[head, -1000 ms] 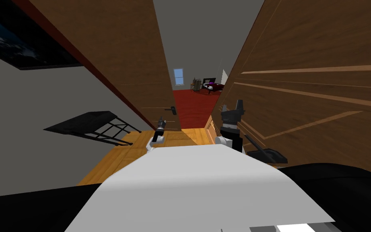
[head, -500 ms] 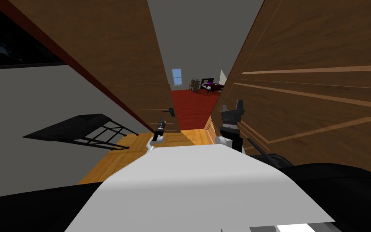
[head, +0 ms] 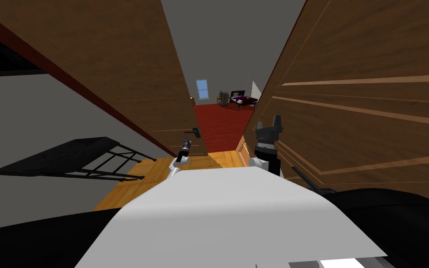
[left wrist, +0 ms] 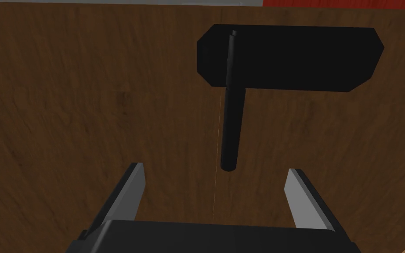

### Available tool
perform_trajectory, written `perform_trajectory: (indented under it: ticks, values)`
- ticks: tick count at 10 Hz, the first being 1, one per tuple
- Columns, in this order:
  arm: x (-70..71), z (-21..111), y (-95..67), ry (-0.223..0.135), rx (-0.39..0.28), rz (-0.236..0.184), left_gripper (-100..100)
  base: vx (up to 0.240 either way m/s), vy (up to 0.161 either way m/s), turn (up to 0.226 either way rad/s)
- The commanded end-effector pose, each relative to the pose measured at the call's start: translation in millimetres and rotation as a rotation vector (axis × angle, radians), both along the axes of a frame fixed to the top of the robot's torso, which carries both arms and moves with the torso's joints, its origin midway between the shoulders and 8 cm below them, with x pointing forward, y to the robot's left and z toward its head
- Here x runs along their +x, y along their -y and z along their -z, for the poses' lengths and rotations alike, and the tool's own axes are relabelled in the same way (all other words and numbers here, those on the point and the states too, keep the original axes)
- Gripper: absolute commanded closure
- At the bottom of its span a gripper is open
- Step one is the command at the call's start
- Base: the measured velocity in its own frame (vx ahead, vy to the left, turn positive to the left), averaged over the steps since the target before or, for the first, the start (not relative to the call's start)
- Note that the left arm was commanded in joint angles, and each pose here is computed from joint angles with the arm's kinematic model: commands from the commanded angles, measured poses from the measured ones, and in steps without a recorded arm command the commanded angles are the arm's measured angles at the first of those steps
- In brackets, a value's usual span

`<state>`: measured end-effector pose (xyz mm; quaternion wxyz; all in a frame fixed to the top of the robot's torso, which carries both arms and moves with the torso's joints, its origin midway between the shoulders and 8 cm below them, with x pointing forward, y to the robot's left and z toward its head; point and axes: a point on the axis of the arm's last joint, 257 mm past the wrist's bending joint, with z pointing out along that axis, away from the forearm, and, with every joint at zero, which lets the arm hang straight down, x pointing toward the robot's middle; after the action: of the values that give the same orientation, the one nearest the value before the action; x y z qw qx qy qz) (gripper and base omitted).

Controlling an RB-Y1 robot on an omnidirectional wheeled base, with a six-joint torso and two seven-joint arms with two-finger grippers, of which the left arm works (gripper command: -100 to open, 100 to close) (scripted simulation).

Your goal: Pull the door open

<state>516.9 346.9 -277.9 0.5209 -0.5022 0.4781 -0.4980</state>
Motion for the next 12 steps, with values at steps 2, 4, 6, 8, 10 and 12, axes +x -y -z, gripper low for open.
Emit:
perform_trajectory:
  ticks: [2,4,6,8,10,12]
  values:
    - [2.8,11.6,-9.3,-0.031,0.000,-0.011,-100,0.189,0.020,-0.069]
    - [-1.3,12.8,-31.4,-0.030,-0.001,-0.038,-100,0.087,0.005,-0.102]
    - [-4.4,14.1,-48.2,-0.032,-0.001,-0.059,-100,0.128,-0.026,-0.163]
    - [-8.1,14.9,-66.0,-0.034,-0.001,-0.081,-100,0.102,-0.010,-0.097]
    - [-15.0,15.0,-96.6,-0.035,-0.002,-0.119,-100,0.133,-0.009,-0.161]
    - [-14.0,16.5,-86.6,-0.037,-0.001,-0.108,100,0.030,0.000,0.000]
